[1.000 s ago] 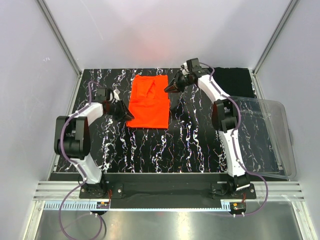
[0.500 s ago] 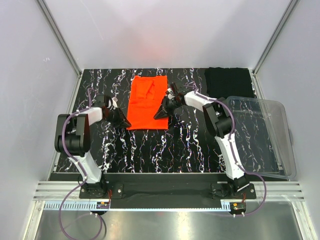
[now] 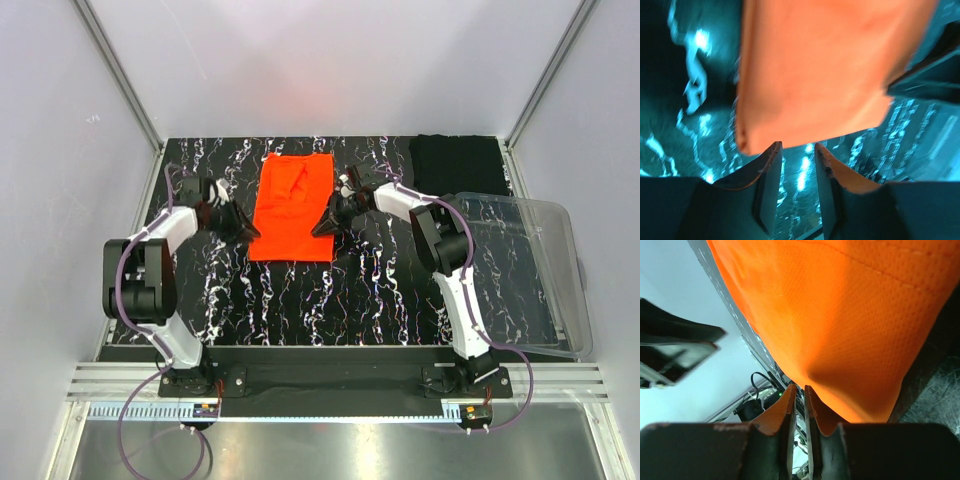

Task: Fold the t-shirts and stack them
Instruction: Fold the tshirt

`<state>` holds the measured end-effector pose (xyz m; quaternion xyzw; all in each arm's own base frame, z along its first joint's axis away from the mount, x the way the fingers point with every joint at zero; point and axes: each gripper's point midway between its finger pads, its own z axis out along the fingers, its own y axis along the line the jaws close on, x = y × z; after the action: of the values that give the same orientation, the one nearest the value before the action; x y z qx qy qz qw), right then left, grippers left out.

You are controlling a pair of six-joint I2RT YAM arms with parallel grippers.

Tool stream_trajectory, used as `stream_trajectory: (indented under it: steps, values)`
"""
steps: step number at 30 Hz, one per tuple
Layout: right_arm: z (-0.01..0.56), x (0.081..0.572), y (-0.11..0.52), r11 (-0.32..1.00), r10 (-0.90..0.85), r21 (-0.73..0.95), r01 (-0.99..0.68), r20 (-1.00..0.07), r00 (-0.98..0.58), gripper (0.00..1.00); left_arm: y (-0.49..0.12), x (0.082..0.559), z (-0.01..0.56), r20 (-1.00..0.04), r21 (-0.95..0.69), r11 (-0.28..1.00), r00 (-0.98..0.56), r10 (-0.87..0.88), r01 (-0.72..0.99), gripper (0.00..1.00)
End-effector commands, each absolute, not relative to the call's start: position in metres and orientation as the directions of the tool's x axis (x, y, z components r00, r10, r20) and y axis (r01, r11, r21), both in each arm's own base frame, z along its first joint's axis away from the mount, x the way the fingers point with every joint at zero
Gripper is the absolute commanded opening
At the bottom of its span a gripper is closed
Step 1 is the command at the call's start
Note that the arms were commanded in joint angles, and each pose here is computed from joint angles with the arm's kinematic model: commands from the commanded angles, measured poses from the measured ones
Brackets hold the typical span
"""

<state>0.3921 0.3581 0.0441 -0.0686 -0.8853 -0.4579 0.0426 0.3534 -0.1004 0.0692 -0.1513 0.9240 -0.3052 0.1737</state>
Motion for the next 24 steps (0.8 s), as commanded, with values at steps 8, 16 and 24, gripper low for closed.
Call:
stream_trajectory:
  steps: [8,16,24]
  values:
    - [0.059,0.376,0.358,0.553,0.035,0.826,0.108,0.106,-0.994,0.19,-0.12,0.467,0.088,-0.302,-0.751,0.658,-0.856,-0.419,-0.057,0.34]
    - [0.042,0.368,0.345,0.578,0.04,0.807,0.124,0.123,-0.992,0.19,-0.122,0.507,0.059,-0.232,-0.787,0.603,-0.845,-0.482,-0.128,0.34]
    - [0.026,0.356,0.313,0.61,0.066,0.779,0.146,0.134,-0.989,0.2,-0.121,0.468,0.01,-0.088,-0.726,0.628,-0.868,-0.488,-0.28,0.36]
